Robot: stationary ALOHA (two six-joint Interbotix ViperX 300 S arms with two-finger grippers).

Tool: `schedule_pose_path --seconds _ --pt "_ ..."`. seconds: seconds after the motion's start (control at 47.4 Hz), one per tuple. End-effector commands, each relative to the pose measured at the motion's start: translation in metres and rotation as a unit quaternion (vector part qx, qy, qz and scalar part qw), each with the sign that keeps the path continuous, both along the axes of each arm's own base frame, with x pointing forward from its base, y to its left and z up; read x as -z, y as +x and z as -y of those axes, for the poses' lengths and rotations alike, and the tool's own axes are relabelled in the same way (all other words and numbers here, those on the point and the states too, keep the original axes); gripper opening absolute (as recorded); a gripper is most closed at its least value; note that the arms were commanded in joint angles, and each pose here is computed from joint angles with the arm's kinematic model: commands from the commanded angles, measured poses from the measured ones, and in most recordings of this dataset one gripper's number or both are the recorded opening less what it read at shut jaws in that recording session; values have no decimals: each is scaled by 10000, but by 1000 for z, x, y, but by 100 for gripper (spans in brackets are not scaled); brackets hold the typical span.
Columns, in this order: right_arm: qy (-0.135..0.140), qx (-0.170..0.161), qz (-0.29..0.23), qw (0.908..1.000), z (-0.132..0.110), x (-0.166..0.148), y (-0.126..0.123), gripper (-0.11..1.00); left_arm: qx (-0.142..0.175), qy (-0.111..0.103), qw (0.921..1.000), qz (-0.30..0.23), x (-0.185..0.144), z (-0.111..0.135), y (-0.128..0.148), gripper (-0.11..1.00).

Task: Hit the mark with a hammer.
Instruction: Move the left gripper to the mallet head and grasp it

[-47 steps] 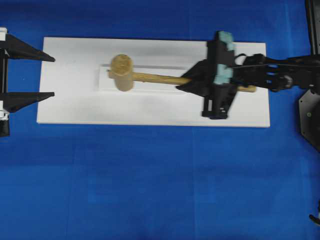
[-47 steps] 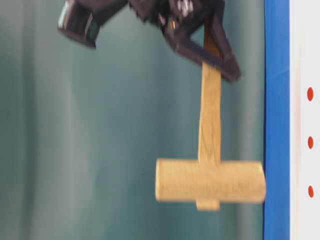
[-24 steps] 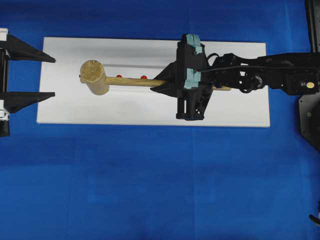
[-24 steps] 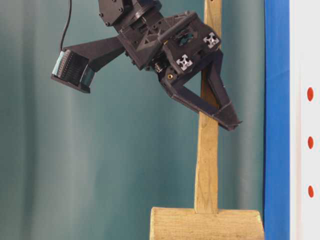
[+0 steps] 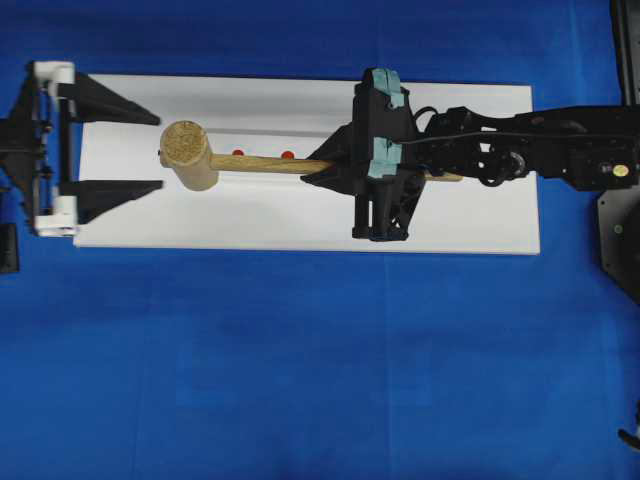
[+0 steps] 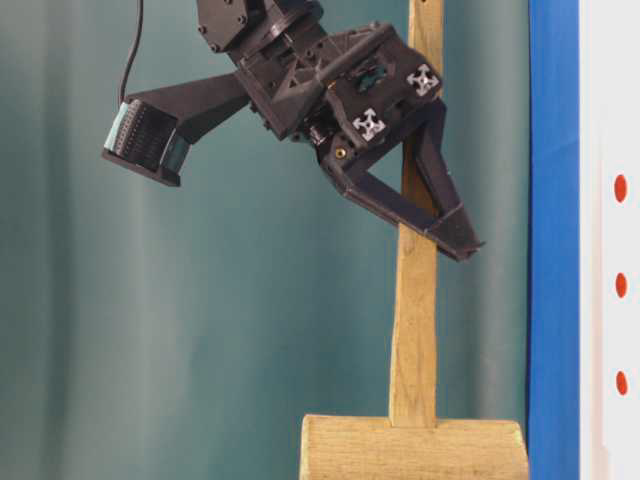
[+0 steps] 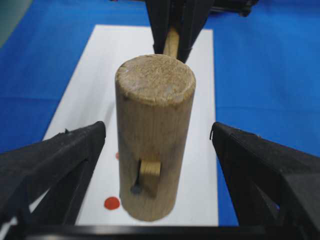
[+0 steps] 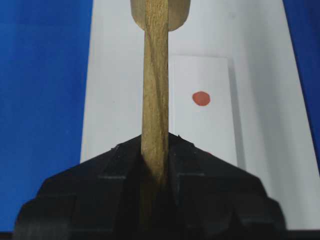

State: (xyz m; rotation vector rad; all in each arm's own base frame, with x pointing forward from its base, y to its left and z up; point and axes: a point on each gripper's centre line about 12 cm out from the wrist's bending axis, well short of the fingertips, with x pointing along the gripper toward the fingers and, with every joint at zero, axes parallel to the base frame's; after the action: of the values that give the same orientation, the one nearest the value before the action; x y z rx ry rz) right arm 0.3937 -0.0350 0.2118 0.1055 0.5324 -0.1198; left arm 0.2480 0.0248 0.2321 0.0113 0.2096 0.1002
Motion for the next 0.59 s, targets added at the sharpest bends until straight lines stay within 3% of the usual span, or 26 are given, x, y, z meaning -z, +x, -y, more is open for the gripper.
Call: schedule_pose_path --seconds 0.0,0.422,0.507,0.57 --pt "-45 1 259 9997 0 -18 5 1 -31 1 9999 139 -9 -3 16 93" --pt "-27 -23 224 9997 0 -18 5 1 -27 -17 10000 25 -7 -5 42 90" --pt "-27 -23 216 9998 0 -17 5 1 -25 -9 10000 24 -7 -5 42 84" --pt "-33 -15 236 9997 0 -18 5 1 -25 -11 10000 9 -7 -5 42 70"
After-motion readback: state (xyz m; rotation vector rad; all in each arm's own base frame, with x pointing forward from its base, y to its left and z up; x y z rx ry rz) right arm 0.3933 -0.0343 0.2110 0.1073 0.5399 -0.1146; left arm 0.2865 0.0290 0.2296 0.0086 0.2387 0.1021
